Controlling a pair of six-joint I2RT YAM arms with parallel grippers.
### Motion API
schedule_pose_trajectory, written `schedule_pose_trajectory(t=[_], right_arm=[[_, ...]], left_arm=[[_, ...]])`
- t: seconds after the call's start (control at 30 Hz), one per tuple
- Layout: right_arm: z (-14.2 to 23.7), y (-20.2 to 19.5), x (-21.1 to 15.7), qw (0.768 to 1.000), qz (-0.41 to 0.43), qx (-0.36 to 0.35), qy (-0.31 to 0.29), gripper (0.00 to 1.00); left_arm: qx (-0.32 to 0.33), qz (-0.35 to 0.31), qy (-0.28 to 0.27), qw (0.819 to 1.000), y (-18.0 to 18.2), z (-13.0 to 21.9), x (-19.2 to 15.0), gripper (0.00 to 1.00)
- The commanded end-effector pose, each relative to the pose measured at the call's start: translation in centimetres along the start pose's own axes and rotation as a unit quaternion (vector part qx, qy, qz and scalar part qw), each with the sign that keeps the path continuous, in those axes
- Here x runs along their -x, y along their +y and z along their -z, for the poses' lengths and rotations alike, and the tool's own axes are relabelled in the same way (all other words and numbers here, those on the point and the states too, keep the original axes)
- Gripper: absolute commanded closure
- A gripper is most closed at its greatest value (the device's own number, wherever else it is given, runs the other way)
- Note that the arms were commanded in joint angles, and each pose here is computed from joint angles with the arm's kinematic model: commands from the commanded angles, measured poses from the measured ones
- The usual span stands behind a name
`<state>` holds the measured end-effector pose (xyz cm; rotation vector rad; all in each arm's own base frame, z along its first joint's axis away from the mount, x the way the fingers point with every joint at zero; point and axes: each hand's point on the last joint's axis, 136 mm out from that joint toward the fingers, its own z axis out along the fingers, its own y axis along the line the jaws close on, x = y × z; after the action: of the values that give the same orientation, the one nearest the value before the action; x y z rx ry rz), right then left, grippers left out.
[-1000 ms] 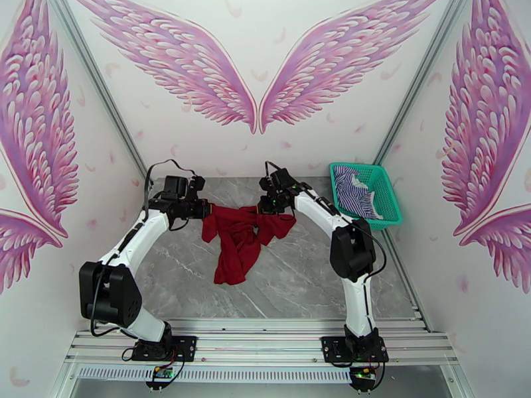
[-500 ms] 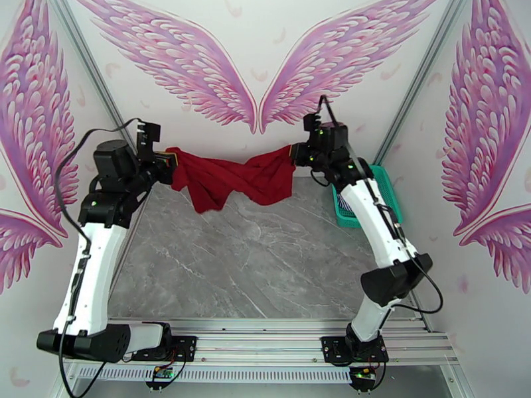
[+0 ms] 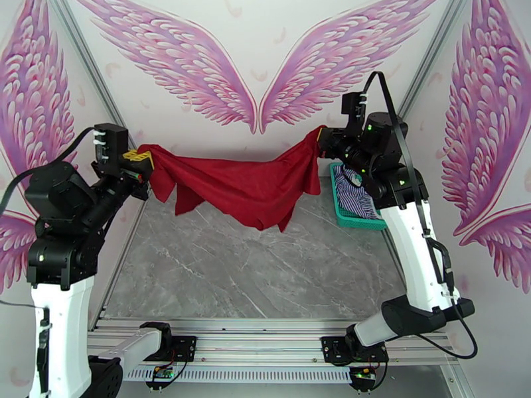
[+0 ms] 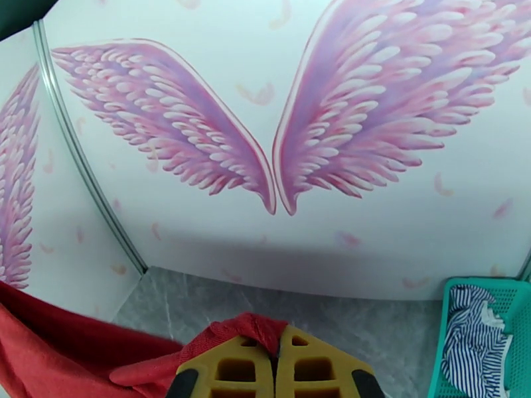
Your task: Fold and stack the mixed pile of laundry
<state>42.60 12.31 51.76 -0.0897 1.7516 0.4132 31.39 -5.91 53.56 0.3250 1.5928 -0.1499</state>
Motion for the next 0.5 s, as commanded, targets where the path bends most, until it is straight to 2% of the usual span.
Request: schedule_pose_trajectory(t=[0.0, 0.1, 0.17, 0.33, 0.47], right_arm=[[-3.6, -2.4, -2.6, 0.997, -0.061, -0.018, 0.050, 1.00], [-6.7, -3.5, -2.9, 0.991, -0.116, -0.001, 0.060, 1.00], [-8.3, -3.8, -2.3, 0.990, -0.132, 0.009, 0.050, 1.00], [-10.9, -3.4, 1.1, 0.987, -0.151, 0.048, -0.005, 1.00], [-10.7, -3.1, 3.7, 0.982, -0.173, 0.065, -0.045, 1.00]], left_arm=[[0.011, 0.037, 0.075, 0.996, 1.4, -4.5, -4.2, 1.00], [0.014, 0.041, 0.092, 0.995, 2.4, -7.5, -4.9, 1.00], [0.015, 0.040, 0.084, 0.996, 3.0, -9.0, -4.4, 1.00], [0.040, 0.039, 0.028, 0.998, 5.6, -11.1, -0.8, 1.00], [0.043, 0.031, -0.006, 0.999, 6.0, -10.3, 3.0, 1.00]])
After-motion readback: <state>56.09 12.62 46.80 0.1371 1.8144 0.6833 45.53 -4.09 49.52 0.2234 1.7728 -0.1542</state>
